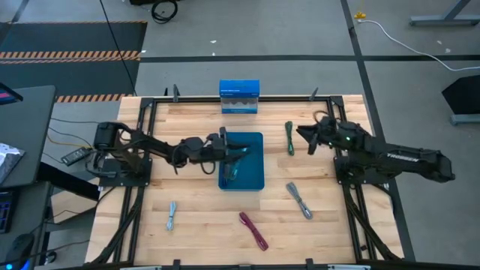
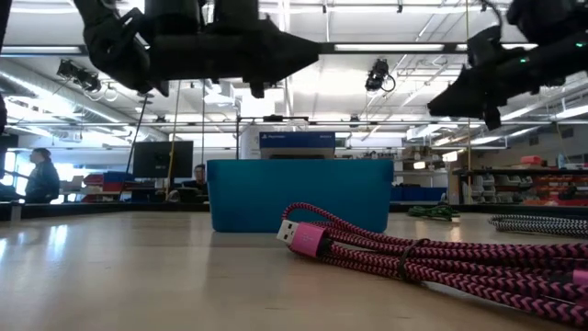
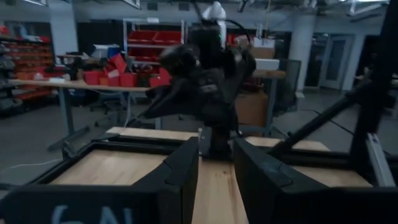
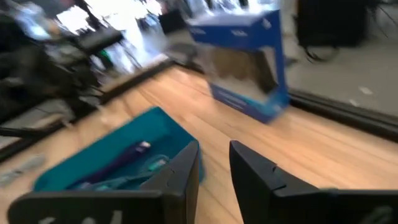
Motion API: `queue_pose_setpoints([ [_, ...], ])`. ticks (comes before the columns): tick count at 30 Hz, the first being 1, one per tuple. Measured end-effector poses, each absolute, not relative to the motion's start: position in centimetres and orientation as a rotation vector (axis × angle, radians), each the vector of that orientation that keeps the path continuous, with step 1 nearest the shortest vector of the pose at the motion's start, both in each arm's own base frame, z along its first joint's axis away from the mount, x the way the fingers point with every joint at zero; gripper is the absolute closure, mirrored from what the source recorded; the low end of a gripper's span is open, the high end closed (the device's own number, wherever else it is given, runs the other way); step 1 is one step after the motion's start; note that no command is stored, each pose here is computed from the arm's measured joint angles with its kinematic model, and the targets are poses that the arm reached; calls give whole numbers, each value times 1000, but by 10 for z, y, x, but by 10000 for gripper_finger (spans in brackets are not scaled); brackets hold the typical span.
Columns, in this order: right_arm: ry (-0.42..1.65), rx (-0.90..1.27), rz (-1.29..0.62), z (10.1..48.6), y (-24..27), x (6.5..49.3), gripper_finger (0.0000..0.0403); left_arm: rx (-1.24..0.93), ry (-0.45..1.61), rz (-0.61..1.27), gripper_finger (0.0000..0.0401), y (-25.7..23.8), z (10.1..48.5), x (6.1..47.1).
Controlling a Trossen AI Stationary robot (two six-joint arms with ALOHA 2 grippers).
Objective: Pick and place USB-C Cables
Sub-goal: Put the green charger cable into the blue bin
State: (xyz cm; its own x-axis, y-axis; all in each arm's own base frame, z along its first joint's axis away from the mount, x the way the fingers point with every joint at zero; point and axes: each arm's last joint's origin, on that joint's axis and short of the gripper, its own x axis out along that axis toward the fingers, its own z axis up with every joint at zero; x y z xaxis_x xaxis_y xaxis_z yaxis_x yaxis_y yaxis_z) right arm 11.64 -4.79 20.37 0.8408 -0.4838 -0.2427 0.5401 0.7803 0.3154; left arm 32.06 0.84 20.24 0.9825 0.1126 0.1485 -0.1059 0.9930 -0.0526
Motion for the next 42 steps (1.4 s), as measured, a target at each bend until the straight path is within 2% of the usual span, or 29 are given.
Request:
queue_pose_setpoints([
  [8, 427, 521, -697, 209, -77, 156, 298, -74, -137, 66, 294, 11, 206, 301],
  [19, 939, 693, -845, 166, -116, 196, 298, -216, -42, -38, 294, -14, 199, 301],
  [23, 1003, 715, -836, 157, -122, 208, 298, -223, -28, -84, 294, -31, 198, 300],
  [30, 1082, 719, -850, 144, -127, 215, 298, -208, 7, -50, 294, -56, 194, 296],
  [42, 1111, 717, -887, 138, -127, 216, 303, -185, 15, -34, 294, -63, 193, 294],
])
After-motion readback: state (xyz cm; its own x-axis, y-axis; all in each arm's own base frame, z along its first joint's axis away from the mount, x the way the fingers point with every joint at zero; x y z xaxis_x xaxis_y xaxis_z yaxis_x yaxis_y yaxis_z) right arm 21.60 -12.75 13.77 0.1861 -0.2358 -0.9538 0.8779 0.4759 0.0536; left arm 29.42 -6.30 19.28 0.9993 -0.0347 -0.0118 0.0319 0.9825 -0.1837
